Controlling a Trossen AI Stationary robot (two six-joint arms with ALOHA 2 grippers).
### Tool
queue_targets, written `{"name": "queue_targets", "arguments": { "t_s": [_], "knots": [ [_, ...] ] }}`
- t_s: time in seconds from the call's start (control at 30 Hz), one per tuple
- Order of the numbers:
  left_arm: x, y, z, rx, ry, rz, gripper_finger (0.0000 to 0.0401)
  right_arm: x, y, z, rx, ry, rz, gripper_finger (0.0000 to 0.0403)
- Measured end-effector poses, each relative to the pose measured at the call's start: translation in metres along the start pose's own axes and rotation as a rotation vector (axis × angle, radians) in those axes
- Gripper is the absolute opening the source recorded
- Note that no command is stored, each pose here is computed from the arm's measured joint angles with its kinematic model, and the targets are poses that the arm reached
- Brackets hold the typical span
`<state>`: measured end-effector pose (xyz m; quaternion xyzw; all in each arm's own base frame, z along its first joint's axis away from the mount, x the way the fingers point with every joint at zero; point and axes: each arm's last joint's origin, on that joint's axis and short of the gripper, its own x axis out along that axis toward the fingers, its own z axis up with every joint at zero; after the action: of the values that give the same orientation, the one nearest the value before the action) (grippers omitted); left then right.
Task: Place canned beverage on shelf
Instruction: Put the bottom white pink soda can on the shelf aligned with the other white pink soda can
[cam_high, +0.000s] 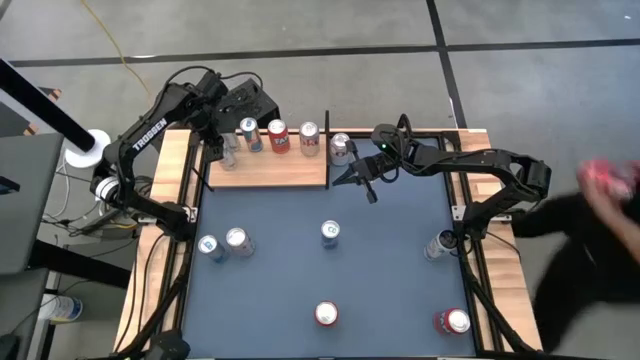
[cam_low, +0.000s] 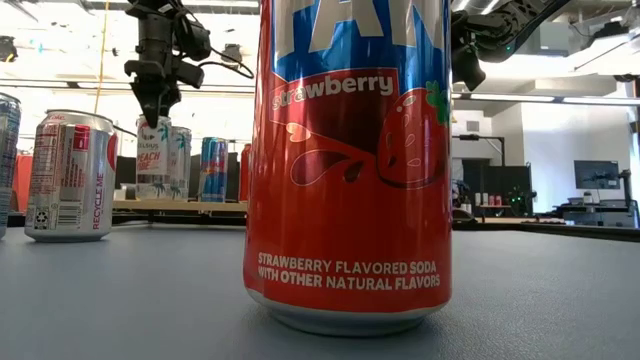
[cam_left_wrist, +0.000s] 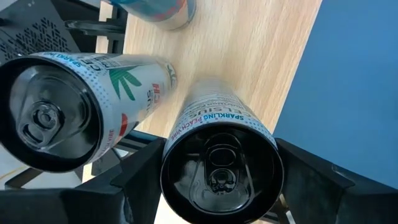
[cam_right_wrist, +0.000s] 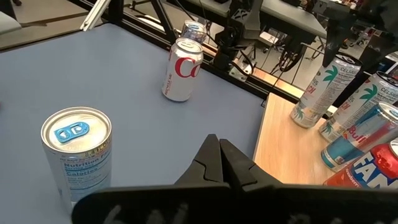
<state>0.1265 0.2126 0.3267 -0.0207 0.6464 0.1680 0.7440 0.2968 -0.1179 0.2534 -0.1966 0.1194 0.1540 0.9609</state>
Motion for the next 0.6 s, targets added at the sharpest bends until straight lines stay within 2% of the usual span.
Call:
{"name": "queue_targets", "arguments": {
  "t_s": [0.27, 0.6],
  "knots": [
    [-0.0004, 0.0022, 0.0027, -0.021, -0.030, 0.020, 0.0259, 0.0000, -0.0001, 0.0001, 0.002, -0.001, -0.001, 0.0000],
    [-0.0004, -0.0010, -0.0004, -0.063, 0.001, -0.014, 0.0262, 0.0000, -0.0001, 0.0001, 0.001, -0.001, -0.001, 0.0000]
  ]
}}
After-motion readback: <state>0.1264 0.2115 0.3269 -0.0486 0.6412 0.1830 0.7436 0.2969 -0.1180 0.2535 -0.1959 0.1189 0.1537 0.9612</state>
